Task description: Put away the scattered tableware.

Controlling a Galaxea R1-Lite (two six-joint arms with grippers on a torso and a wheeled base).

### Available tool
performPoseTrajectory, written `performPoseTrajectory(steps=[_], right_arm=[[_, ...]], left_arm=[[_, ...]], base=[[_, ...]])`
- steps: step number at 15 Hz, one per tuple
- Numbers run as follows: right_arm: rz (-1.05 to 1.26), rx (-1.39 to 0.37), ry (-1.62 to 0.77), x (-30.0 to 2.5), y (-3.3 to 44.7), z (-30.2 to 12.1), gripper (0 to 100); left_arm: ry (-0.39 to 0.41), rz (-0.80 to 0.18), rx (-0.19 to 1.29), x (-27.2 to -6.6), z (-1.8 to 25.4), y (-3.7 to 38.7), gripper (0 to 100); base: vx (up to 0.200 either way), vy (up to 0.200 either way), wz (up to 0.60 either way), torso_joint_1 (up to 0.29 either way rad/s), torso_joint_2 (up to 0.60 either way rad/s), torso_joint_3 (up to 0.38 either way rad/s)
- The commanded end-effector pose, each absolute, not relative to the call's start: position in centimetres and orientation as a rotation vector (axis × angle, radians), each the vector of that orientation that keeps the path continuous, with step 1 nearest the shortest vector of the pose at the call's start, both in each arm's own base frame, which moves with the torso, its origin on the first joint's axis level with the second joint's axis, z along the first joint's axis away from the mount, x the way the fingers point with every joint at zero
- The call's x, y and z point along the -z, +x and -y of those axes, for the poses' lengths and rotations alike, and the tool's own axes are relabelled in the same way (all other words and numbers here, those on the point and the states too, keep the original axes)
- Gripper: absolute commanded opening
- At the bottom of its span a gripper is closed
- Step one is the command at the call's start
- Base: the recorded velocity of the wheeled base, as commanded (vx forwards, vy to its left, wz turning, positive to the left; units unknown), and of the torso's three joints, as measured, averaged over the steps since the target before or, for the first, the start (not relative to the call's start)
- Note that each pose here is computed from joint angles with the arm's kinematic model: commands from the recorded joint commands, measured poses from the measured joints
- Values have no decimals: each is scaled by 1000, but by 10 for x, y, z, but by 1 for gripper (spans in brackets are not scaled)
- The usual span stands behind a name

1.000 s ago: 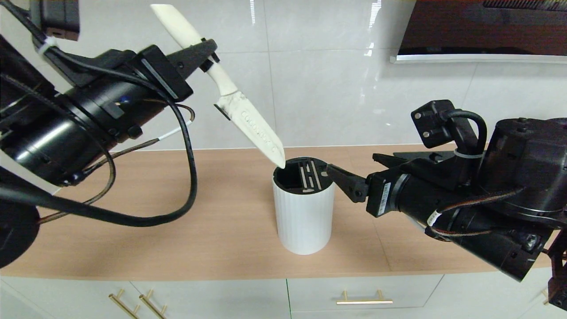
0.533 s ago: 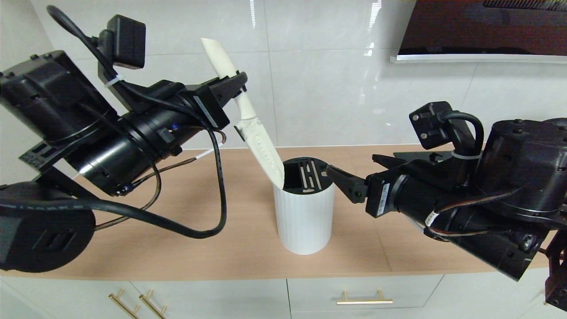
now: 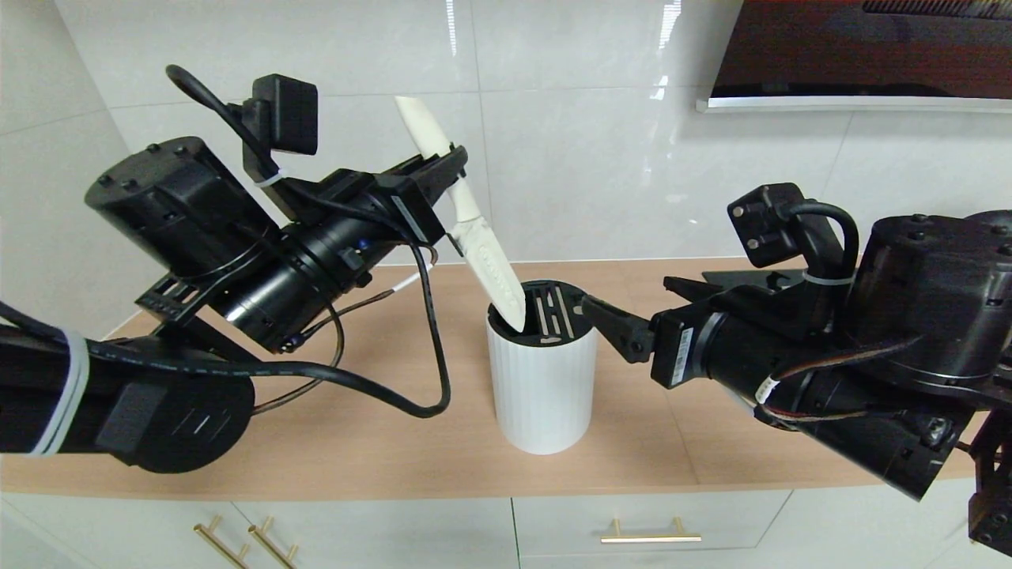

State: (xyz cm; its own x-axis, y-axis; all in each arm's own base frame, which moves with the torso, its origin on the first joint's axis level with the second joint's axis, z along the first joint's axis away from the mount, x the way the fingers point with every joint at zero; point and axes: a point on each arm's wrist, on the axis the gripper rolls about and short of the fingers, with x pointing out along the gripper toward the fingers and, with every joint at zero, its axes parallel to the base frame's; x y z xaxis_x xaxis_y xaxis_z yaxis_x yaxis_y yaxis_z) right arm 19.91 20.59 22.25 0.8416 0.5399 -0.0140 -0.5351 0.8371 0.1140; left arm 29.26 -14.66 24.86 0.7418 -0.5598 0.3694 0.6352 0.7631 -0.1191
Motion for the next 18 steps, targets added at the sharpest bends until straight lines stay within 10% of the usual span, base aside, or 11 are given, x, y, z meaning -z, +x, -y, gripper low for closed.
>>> performPoseTrajectory(steps=[1, 18], right_arm=[[-50, -569, 105, -221, 200, -207, 100], [-64, -565, 97, -216, 202, -209, 100]], left_arm=[[-242, 294, 664, -238, 151, 299, 0], [-225, 139, 690, -157, 192, 339, 0]], base=[[0, 0, 0, 0, 0, 0], [0, 0, 0, 0, 0, 0]])
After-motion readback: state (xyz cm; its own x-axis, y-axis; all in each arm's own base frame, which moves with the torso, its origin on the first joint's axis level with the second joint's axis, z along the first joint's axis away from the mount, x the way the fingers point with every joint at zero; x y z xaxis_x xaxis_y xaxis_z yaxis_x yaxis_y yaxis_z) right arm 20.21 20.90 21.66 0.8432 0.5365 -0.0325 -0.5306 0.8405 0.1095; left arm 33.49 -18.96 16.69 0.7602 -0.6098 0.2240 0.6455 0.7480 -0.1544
